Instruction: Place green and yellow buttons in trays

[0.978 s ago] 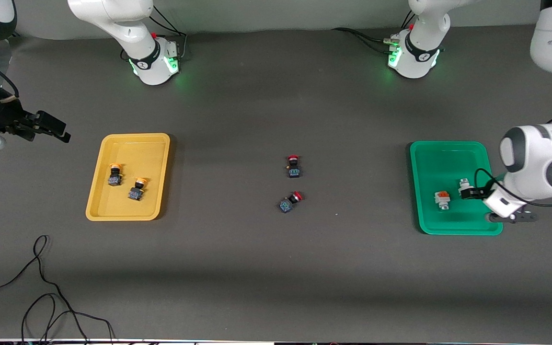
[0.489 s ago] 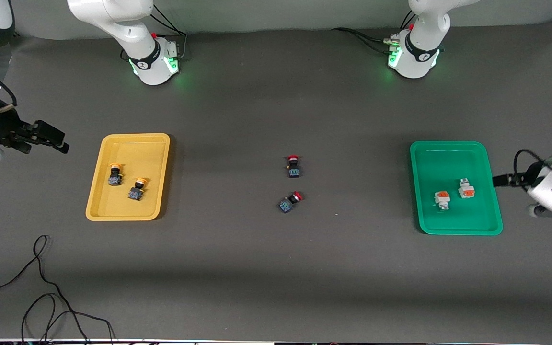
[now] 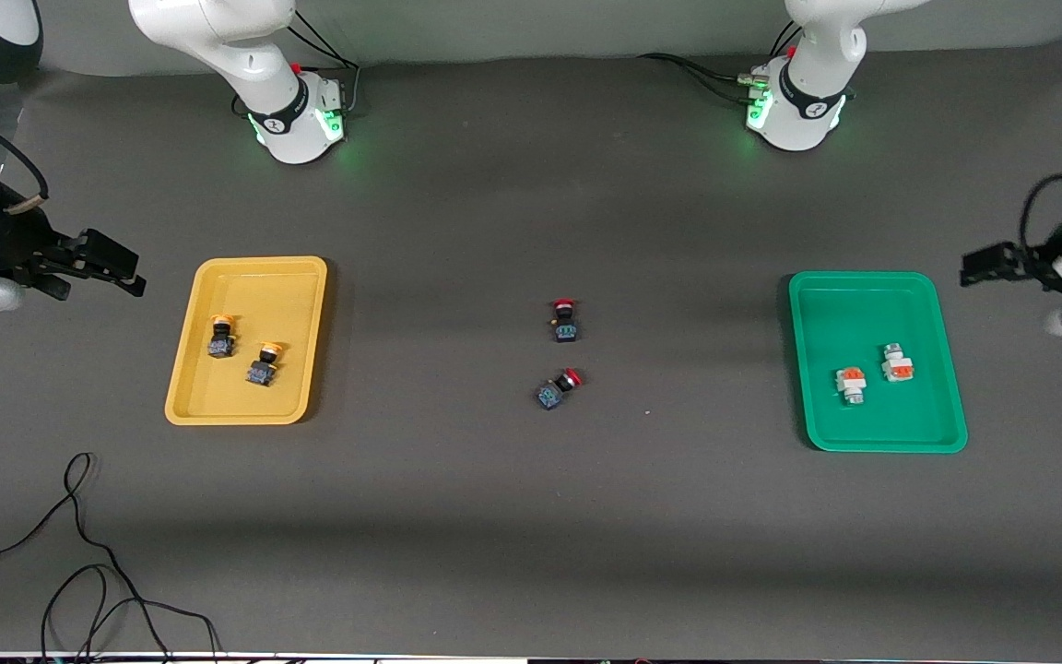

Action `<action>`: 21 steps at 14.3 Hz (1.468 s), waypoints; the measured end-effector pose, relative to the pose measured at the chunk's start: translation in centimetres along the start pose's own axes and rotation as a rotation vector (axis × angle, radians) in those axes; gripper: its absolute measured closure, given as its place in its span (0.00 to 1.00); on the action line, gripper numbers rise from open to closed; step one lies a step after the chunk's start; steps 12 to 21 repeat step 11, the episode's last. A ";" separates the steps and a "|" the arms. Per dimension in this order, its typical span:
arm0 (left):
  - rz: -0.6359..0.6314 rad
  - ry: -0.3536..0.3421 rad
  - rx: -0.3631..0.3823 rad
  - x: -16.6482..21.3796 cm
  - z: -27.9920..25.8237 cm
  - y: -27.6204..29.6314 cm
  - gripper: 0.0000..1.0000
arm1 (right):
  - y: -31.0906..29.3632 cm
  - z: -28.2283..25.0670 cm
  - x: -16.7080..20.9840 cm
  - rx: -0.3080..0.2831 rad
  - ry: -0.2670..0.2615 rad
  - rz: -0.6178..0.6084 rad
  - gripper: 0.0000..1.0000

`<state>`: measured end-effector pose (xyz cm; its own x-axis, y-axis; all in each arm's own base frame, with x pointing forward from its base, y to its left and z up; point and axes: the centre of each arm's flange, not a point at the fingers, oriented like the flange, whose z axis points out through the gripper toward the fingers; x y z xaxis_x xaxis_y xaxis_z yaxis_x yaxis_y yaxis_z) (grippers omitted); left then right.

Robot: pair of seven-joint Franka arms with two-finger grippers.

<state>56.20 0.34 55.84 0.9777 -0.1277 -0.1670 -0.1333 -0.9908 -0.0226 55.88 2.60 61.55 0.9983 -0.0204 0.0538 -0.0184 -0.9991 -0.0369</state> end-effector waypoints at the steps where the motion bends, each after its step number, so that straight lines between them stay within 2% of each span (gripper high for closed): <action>1: 0.026 0.004 0.007 -0.3 -0.6 1.7 0.00 | 0.0 -0.2 -0.1 0.000 0.004 0.000 0.00; 3: 0.050 0.019 -0.007 -0.6 -1.5 3.8 0.00 | 0.2 -0.5 -0.2 0.001 0.009 0.003 0.00; 7: 0.028 0.045 -0.037 -1.6 -3.0 4.6 0.00 | 2.6 -0.8 -0.2 -0.001 0.015 0.042 0.00; 21: 0.024 0.044 -0.040 -2.0 -3.4 4.5 0.00 | 3.1 -0.4 0.0 -0.002 0.005 0.051 0.00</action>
